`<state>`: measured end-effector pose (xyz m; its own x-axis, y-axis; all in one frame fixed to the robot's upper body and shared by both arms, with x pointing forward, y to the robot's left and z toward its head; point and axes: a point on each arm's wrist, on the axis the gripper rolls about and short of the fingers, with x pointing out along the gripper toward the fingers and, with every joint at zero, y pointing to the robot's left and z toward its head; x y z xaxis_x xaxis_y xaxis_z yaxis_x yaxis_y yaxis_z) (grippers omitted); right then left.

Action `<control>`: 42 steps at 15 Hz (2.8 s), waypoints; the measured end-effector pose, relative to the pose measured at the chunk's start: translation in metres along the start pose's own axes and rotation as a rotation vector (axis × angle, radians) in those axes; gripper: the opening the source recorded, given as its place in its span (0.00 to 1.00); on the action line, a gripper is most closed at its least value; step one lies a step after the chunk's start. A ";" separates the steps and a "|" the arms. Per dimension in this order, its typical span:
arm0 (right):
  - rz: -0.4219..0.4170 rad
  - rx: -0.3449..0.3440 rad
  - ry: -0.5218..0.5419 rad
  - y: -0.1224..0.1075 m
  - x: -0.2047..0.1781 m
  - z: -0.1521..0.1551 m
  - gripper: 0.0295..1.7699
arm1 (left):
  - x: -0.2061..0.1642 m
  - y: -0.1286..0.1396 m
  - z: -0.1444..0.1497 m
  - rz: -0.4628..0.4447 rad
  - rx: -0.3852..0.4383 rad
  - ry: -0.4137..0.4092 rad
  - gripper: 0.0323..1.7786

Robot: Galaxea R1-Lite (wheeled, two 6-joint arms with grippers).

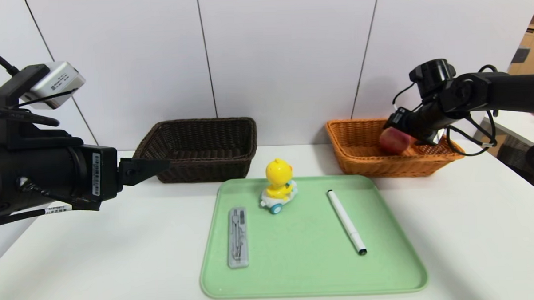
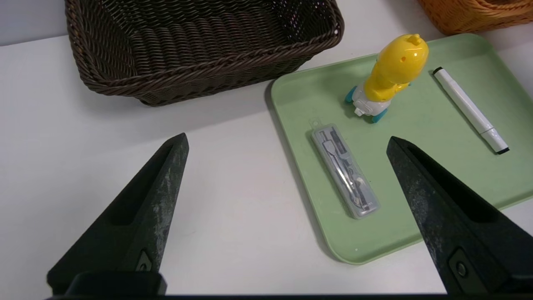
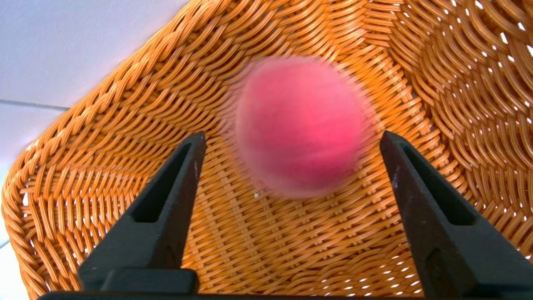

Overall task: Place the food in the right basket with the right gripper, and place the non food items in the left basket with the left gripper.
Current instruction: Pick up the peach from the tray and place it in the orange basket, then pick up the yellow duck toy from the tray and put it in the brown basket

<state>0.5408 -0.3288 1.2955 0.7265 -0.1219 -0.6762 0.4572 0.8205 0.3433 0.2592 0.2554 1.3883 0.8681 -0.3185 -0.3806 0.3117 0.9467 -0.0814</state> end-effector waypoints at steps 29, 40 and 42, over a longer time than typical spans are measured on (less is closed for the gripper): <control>0.251 -0.487 -0.329 0.013 -0.261 0.017 0.96 | 0.024 -0.036 -0.006 -0.272 0.068 0.017 0.95; 0.342 -0.570 -0.321 -0.031 -0.342 -0.036 0.96 | 0.109 -0.059 -0.055 -0.471 0.191 -0.036 0.95; 0.318 -0.599 -0.272 -0.045 -0.337 -0.052 0.96 | 0.126 -0.063 -0.062 -0.471 0.198 -0.022 0.95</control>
<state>0.2489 -0.2953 1.4744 0.9149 0.1029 -0.3903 -0.1000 0.9946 0.0280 0.3251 0.1589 1.2886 0.6233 -0.7114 -0.3248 0.7364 0.6737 -0.0625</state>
